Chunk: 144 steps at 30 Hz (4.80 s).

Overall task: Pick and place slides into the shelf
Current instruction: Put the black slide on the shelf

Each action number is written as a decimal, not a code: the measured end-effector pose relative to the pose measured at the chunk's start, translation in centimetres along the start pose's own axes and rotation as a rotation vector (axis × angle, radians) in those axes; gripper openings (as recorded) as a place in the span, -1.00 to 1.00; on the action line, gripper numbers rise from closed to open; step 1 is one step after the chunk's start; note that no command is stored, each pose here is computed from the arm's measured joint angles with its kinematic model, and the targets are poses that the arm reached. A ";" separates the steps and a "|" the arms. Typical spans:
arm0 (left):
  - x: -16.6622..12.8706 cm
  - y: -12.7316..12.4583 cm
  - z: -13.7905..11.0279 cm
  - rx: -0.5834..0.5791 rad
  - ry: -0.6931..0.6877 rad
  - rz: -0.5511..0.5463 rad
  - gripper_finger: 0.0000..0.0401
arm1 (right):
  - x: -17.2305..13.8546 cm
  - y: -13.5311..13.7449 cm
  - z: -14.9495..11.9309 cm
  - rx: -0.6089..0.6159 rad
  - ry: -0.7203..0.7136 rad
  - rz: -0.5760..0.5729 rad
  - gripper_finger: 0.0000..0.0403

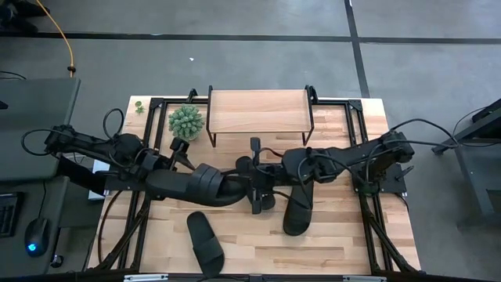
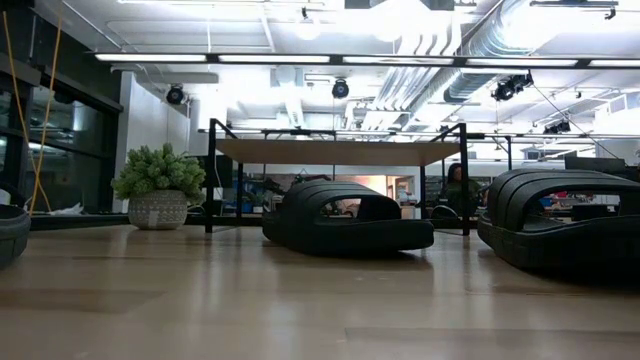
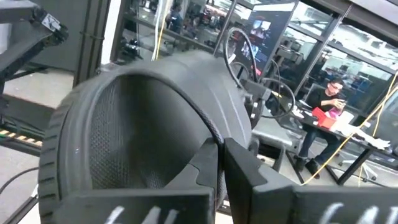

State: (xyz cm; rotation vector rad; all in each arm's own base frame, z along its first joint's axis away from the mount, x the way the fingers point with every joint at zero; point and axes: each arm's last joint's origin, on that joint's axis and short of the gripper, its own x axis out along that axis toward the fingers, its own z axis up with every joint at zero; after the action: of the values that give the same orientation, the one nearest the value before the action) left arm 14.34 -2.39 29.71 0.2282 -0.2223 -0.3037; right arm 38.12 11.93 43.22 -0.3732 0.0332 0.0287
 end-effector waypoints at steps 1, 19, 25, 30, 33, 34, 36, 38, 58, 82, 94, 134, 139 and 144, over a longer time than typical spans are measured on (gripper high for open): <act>0.0 0.0 0.1 0.003 -0.013 -0.007 0.18 | 0.2 0.1 -0.1 0.000 0.002 0.000 -1.00; -0.1 -0.2 0.8 0.006 -0.100 -0.092 0.18 | 2.0 0.3 -2.0 0.007 0.041 -0.004 -1.00; -0.1 -0.3 1.0 0.006 -0.119 -0.135 0.18 | 2.8 0.5 -2.9 0.013 0.046 0.001 -1.00; -0.1 -0.3 1.0 0.008 -0.127 -0.143 0.18 | 3.2 0.6 -3.5 0.025 0.060 0.006 -1.00; -0.1 -0.3 1.0 0.009 -0.128 -0.144 0.18 | 3.6 0.7 -4.0 0.026 0.084 0.008 -1.00; -0.1 -0.3 1.1 0.009 -0.130 -0.146 0.18 | 3.7 0.7 -4.1 0.026 0.086 0.008 -1.00; -0.1 -0.3 1.1 0.010 -0.132 -0.146 0.18 | 3.8 0.9 -4.3 0.022 0.099 0.012 -1.00; -0.1 -0.3 1.1 0.009 -0.131 -0.146 0.18 | 4.0 1.0 -4.5 0.023 0.096 0.007 -1.00; -0.2 -0.3 1.2 0.017 -0.141 -0.160 -0.46 | 4.1 1.1 -4.7 0.018 0.112 0.014 -1.00; 0.0 -0.1 0.2 0.021 -0.034 -0.049 -0.45 | 3.1 1.0 -5.0 -0.091 0.271 -0.165 -0.18; -0.2 0.2 -0.5 0.055 0.079 0.105 -0.44 | 1.6 2.2 -5.0 -0.175 0.431 -0.370 -0.17; 0.9 1.2 -3.5 0.210 0.440 0.479 -0.46 | 0.2 3.7 -3.8 -0.159 0.409 -0.322 0.23; 2.4 1.5 -3.3 0.181 0.512 0.467 -0.46 | 0.4 3.9 -4.1 -0.181 0.418 -0.317 0.23; 4.2 1.9 -3.4 0.160 0.600 0.449 -0.46 | 0.6 4.1 -4.3 -0.183 0.424 -0.314 0.23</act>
State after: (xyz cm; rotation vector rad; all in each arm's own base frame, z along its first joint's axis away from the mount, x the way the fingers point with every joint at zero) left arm 19.66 -1.32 27.70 0.4074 0.2974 0.2345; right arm 38.48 14.14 37.71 -0.5594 0.3922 -0.3602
